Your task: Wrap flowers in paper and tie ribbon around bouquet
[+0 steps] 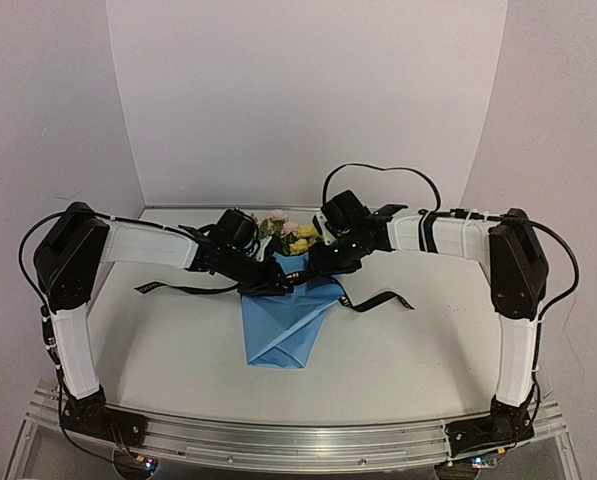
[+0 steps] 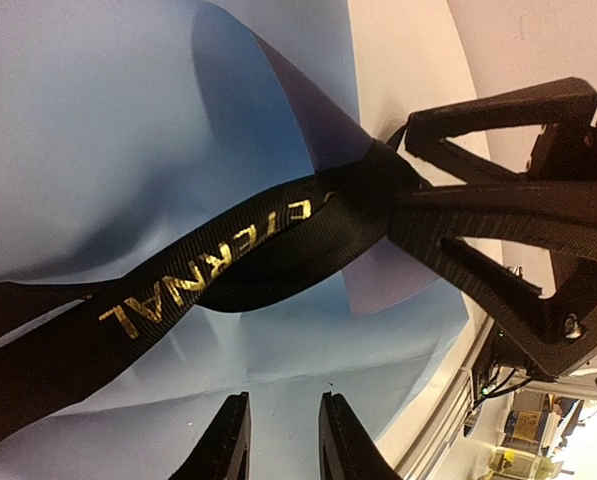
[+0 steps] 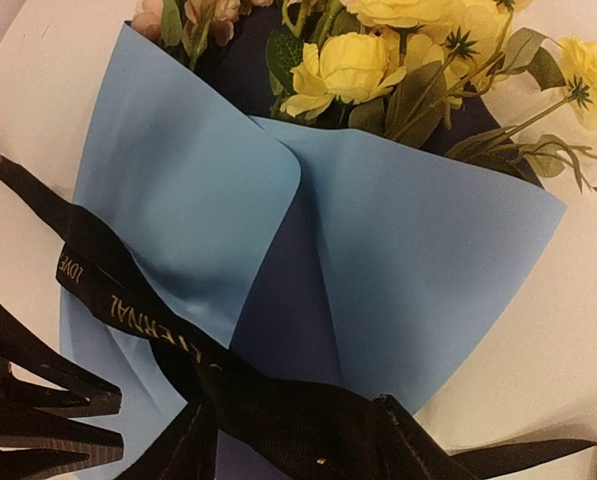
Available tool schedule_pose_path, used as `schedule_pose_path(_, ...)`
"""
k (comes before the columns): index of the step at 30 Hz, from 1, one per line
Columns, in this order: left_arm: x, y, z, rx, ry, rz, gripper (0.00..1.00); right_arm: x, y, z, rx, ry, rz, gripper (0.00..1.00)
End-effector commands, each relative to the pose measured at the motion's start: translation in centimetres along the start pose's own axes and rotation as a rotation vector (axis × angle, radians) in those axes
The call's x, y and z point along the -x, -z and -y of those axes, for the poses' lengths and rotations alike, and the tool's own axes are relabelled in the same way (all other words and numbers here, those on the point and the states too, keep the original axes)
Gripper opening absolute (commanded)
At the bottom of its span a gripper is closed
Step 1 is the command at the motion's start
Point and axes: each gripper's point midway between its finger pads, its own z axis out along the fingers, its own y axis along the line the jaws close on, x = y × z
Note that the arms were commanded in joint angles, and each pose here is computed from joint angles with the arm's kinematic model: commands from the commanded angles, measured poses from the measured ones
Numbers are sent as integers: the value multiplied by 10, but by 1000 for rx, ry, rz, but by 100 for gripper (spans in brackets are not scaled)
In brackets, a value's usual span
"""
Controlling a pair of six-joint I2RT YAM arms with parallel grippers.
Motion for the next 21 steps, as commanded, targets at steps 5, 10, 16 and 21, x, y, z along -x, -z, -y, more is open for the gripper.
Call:
schedule_pose_path(5, 31, 8, 25, -32, -43, 85, 27, 0, -3, -2, 3, 19, -25, 44)
schedule_pose_path(10, 72, 17, 15, 51, -21, 151, 37, 5, 1, 4, -32, 23, -1, 47)
schedule_pose_path(16, 105, -5, -7, 42, 70, 97, 40, 4, 3, 5, -37, 20, 2, 31)
schedule_pose_path(21, 105, -27, -7, -14, 99, 35, 49, 4, 4, 5, -32, 15, 1, 18)
